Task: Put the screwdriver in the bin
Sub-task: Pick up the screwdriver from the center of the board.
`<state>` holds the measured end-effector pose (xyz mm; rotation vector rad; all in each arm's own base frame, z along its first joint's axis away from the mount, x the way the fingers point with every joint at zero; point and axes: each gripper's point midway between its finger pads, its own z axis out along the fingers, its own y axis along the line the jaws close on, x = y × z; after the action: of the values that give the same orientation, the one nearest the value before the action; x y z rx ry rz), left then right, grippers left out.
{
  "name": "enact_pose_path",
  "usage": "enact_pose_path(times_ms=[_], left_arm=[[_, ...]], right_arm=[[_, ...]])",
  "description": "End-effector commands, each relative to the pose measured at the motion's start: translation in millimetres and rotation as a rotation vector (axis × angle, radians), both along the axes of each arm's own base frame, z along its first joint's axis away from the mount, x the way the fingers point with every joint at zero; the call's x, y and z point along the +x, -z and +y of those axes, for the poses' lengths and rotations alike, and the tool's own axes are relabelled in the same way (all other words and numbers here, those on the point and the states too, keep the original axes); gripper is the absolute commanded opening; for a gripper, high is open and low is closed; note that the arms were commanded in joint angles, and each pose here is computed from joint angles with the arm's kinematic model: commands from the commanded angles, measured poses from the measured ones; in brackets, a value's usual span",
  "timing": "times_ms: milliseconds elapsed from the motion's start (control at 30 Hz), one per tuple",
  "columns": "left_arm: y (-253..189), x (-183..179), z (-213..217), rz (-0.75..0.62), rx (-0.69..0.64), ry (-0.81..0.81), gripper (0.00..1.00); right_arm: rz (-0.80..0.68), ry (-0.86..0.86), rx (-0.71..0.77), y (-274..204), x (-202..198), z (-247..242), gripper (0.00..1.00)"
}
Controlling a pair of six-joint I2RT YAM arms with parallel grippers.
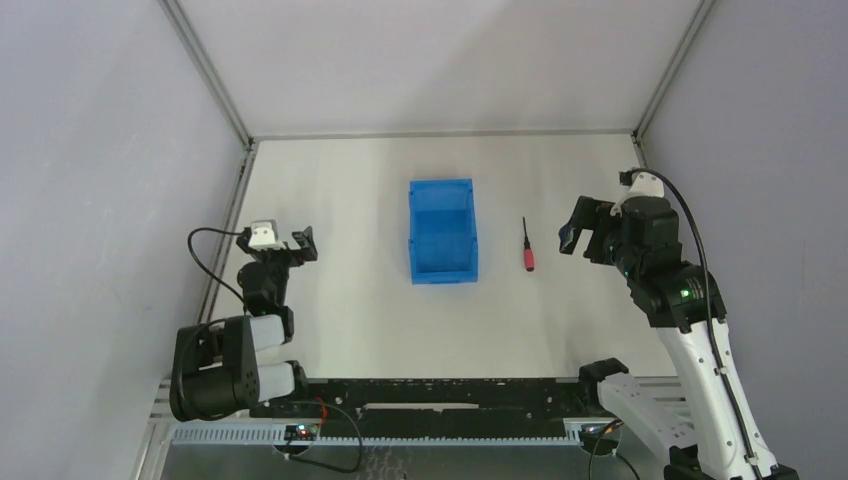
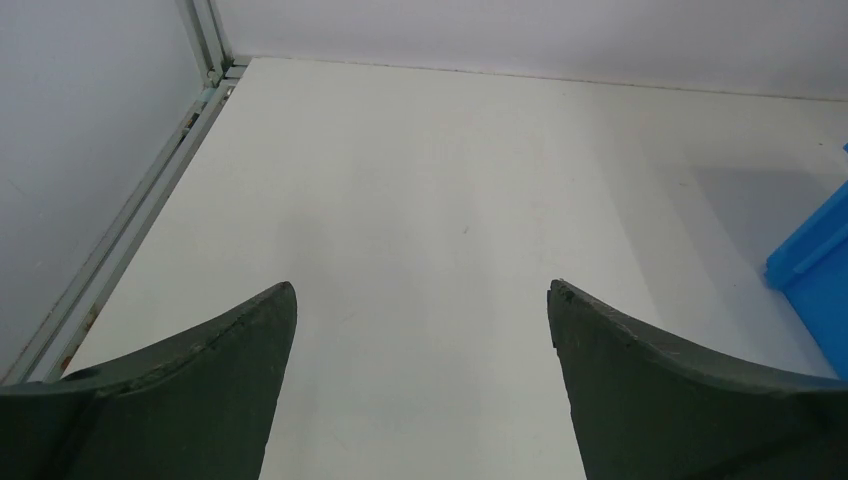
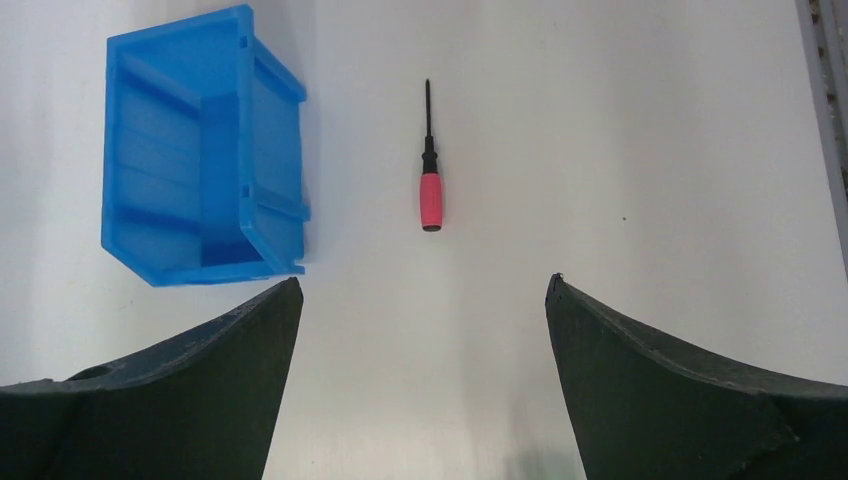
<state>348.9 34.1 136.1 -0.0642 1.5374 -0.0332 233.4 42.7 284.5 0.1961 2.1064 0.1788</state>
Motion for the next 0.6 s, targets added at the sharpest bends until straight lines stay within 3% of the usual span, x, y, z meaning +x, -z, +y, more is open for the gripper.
enact_pose_path(times_ms=[0, 567], left_arm=[[-6, -3, 0, -0.032, 0.023, 0.003, 1.00], [-6, -3, 0, -0.032, 0.023, 0.003, 1.00]], right_arm=[[-0.050, 0.009, 0.025, -11, 7, 1, 1.00], [-0.137, -0.057, 0.048, -33, 9, 12, 1.00]])
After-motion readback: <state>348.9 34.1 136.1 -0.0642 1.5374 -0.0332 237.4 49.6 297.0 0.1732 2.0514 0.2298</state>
